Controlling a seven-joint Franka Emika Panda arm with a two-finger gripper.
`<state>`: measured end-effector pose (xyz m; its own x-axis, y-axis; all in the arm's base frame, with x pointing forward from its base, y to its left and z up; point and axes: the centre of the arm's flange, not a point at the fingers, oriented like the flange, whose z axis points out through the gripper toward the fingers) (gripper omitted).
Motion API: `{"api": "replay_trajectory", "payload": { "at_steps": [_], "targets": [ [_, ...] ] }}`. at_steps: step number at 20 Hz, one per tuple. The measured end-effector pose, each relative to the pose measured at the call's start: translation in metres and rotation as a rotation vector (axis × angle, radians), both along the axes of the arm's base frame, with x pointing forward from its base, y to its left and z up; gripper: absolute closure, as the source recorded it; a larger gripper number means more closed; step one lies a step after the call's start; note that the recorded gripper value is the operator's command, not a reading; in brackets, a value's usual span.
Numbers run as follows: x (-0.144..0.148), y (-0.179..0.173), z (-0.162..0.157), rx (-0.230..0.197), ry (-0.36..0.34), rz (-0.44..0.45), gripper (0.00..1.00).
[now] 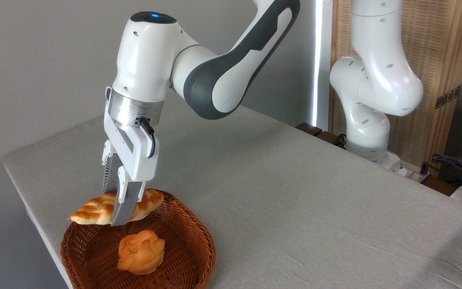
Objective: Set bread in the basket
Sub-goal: 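Lower the braided roll into the basket beside the round bun, then open the gripper to release the roll and raise it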
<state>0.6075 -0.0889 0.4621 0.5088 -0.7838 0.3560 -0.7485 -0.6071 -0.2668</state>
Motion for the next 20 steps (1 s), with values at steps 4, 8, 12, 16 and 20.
{"api": "replay_trajectory", "payload": {
  "at_steps": [4, 8, 12, 16, 20],
  "targets": [
    [0.0011, 0.0004, -0.0041, 0.001, 0.005, 0.001, 0.03],
    [0.0015, 0.0004, -0.0053, 0.001, 0.007, 0.001, 0.03],
    [0.0022, 0.0004, -0.0081, 0.002, 0.011, 0.001, 0.03],
    [0.0025, 0.0004, -0.0095, 0.002, 0.014, 0.001, 0.03],
    [0.0025, 0.0004, -0.0095, 0.001, 0.014, 0.004, 0.05]
  ]
}}
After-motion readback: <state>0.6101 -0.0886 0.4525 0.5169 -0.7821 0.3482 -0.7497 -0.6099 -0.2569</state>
